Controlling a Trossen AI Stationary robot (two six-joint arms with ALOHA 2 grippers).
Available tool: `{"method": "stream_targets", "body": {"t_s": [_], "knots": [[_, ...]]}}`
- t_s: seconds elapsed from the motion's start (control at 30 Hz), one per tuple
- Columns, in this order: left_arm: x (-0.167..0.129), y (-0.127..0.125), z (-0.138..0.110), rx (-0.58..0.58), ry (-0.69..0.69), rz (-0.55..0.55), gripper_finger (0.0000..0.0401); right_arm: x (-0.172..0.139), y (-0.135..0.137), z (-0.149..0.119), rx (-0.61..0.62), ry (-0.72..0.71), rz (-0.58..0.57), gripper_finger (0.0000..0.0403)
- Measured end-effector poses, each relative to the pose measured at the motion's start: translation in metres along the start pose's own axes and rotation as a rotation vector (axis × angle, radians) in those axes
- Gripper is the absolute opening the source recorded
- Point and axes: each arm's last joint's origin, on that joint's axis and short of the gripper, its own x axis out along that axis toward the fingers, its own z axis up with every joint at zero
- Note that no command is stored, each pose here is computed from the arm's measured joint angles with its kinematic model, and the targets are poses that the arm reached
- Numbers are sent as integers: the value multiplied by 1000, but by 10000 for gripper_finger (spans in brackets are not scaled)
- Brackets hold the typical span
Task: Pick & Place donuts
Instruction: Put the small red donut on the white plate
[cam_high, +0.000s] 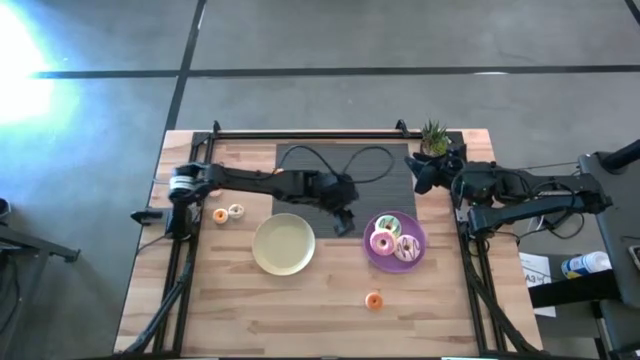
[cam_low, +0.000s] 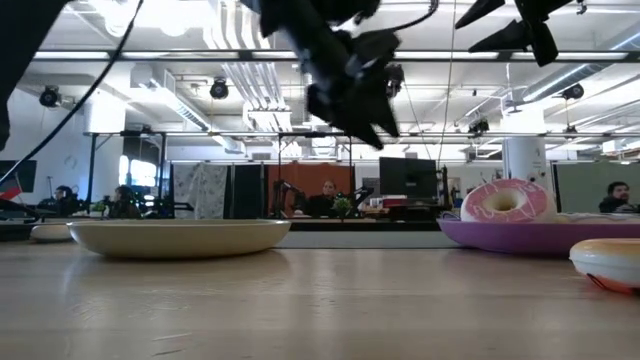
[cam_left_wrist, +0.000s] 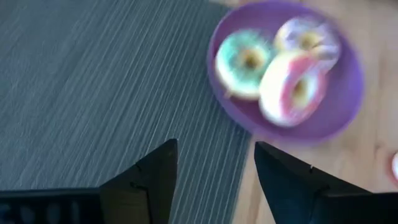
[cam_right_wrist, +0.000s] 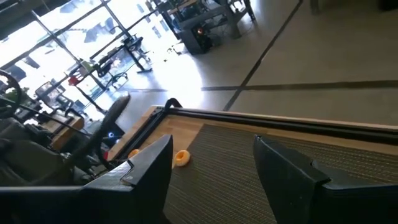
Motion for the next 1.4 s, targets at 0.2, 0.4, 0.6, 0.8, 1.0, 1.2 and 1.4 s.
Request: {"method": "stream_targets", "body": {"t_s": [0.2,0.4,0.6,0.8,1.0,1.2,1.4], "knots": [[-33,31,-53,-171,17,119,188,6,-2,-7,-26,37,-44,215],[-52,81,-99,-291,52,320,188,27,7,-28,-93,163,-45,214],[-57,141,-117,-504,181,385,181,50,19,-47,-109,262,-9,214],[-68,191,-121,-694,215,356,181,61,26,-55,-108,332,28,214],[-77,212,-122,-717,205,380,181,61,30,-52,-102,336,46,214],[-59,217,-126,-711,240,369,180,60,30,-52,-101,335,48,215],[-40,224,-133,-720,277,380,178,60,30,-52,-100,335,48,214]]}}
